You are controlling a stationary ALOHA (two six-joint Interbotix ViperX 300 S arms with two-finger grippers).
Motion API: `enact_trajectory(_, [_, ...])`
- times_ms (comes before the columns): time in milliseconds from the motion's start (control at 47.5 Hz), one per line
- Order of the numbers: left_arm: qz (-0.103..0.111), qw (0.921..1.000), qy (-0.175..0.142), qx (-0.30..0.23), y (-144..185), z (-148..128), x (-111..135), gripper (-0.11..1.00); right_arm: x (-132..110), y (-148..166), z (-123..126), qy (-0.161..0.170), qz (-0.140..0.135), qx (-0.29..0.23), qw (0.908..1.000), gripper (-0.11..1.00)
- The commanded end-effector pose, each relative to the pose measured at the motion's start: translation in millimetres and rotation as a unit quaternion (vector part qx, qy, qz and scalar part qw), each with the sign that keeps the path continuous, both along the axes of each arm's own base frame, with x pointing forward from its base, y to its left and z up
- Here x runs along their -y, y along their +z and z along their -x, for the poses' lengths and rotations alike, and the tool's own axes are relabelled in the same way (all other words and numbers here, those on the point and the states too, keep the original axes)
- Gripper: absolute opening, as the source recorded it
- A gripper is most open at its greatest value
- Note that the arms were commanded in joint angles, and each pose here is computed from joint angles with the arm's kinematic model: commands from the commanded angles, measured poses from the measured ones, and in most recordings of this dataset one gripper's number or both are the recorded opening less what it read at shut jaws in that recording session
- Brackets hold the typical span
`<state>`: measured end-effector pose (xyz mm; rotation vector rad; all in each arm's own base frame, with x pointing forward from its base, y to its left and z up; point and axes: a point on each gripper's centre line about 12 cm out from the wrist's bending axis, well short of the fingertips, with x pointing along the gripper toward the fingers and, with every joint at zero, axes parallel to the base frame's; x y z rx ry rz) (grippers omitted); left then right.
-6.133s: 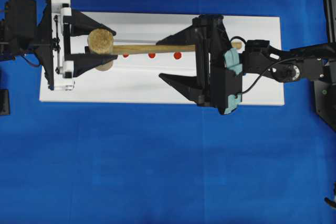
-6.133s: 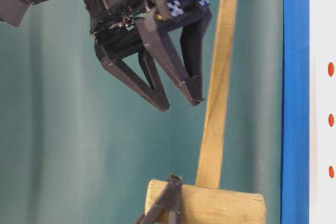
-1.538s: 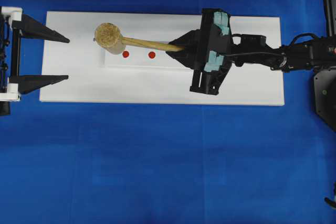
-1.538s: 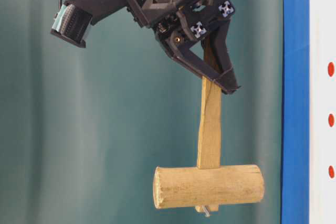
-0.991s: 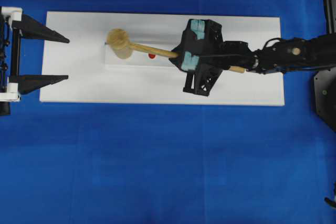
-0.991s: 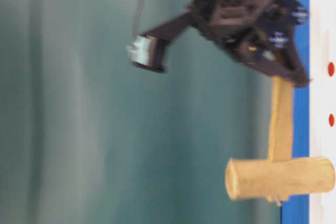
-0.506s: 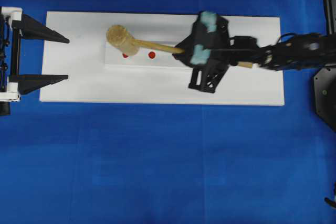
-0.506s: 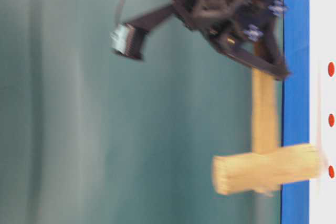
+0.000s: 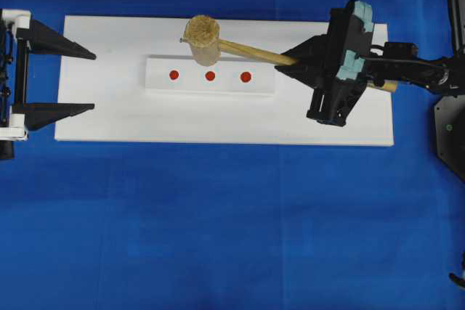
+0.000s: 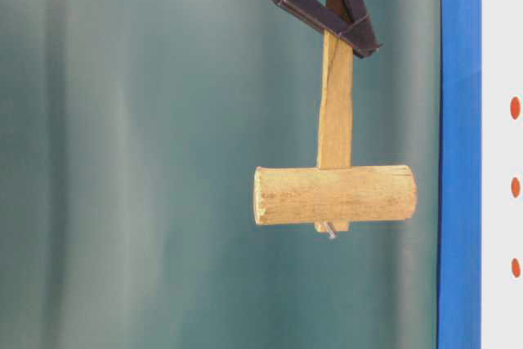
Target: Hit the mark with a hammer.
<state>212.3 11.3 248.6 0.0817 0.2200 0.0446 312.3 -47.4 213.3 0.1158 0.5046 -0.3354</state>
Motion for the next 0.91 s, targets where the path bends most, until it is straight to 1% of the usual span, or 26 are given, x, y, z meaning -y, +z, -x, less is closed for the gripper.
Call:
enact_trajectory(0, [0.000,1.0000,0.002,0.005,3.6,-1.5,-0.8,0.88,-0.2,11.4,-1.5,-0.002,0.001,0.017,0.9998,0.02])
enact_trajectory(84, [0.001,1.0000,0.001,0.006,3.7,-1.6,-0.4,0.88,-0.5,8.9,-2.3,-0.001,0.000,0.013,0.9999,0.02])
enact_trajectory(190, [0.001,1.0000,0.002,0.005,3.6,-1.5,-0.8,0.88,-0.5,-8.6,-4.6,-0.001,-0.004,-0.013,0.9999,0.02])
enact_trajectory(253, [0.001,1.0000,0.002,0.005,3.6,-1.5,-0.8,0.88,-0.4,-29.2,-7.7,-0.006,-0.013,-0.044,0.9989,0.02])
enact_trajectory(337, [0.001,1.0000,0.002,0.005,3.6,-1.5,-0.8,0.88,-0.9,-60.6,-12.8,-0.020,-0.038,-0.088,0.9952,0.02])
enact_trajectory(379, [0.001,1.0000,0.002,0.005,3.6,-1.5,-0.8,0.88,-1.2,-69.9,-13.8,-0.024,-0.045,-0.101,0.9936,0.02])
enact_trajectory(443, [0.002,1.0000,0.002,0.006,3.7,-1.6,-0.8,0.88,-2.1,-75.0,-13.1,-0.025,-0.050,-0.108,0.9926,0.02])
enact_trajectory(632, [0.002,1.0000,0.001,0.006,3.9,-1.4,-0.4,0.88,-0.1,-57.8,-9.8,-0.033,-0.042,-0.082,0.9952,0.02])
enact_trajectory(801, [0.002,1.0000,0.002,0.006,3.9,-1.4,-0.7,0.88,3.1,-30.3,-2.3,-0.042,-0.029,-0.040,0.9979,0.02])
enact_trajectory(885, [0.002,1.0000,0.001,0.006,3.9,-1.4,-0.4,0.88,0.9,-15.4,5.2,-0.038,-0.030,-0.015,0.9987,0.02])
